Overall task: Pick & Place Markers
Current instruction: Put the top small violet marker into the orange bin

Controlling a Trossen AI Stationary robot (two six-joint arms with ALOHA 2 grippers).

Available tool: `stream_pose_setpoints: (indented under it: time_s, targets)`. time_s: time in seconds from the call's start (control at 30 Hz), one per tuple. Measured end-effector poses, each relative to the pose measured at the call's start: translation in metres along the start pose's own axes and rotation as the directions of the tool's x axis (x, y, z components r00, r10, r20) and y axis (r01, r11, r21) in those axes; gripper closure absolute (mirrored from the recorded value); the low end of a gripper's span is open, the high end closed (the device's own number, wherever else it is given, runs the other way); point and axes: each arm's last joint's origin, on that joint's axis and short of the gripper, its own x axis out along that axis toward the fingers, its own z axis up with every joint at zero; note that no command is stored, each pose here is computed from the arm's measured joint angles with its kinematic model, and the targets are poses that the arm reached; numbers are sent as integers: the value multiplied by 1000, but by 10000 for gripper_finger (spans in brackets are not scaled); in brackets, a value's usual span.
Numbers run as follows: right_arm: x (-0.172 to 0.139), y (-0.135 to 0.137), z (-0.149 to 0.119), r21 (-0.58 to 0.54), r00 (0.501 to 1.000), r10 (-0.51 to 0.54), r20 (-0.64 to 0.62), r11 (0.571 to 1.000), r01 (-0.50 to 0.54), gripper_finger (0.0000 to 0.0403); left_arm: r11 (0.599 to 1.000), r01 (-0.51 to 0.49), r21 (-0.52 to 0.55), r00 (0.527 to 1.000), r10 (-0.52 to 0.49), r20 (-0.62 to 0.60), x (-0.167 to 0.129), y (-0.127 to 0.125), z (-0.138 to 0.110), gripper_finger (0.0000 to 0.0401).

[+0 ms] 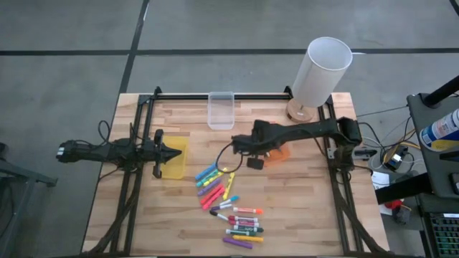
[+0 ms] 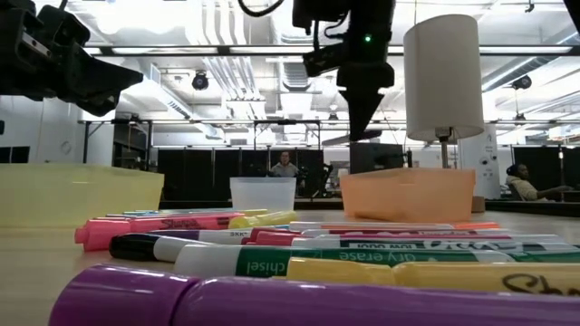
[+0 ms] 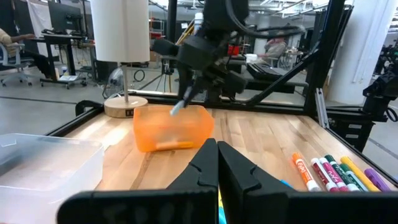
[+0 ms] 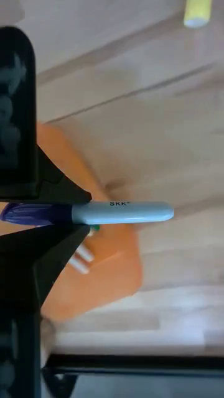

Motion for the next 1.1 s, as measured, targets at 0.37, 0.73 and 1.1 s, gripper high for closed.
stream_pose_setpoints:
  time_s: [0.37,0.73,1.1]
  targets:
    - [26,-31,-17,91,984,-38,-173,994,54,364,1000,0,0,1000,0,0,0,0,0,401]
    - [57,-31,-41,52,955,-55,-291,996,73,364,1000,0,0,1000,0,0,0,0,0,401]
    - [71,-27,-47,24,959,-53,-280,998,62,364,1000,0,0,1000,0,0,0,0,0,401]
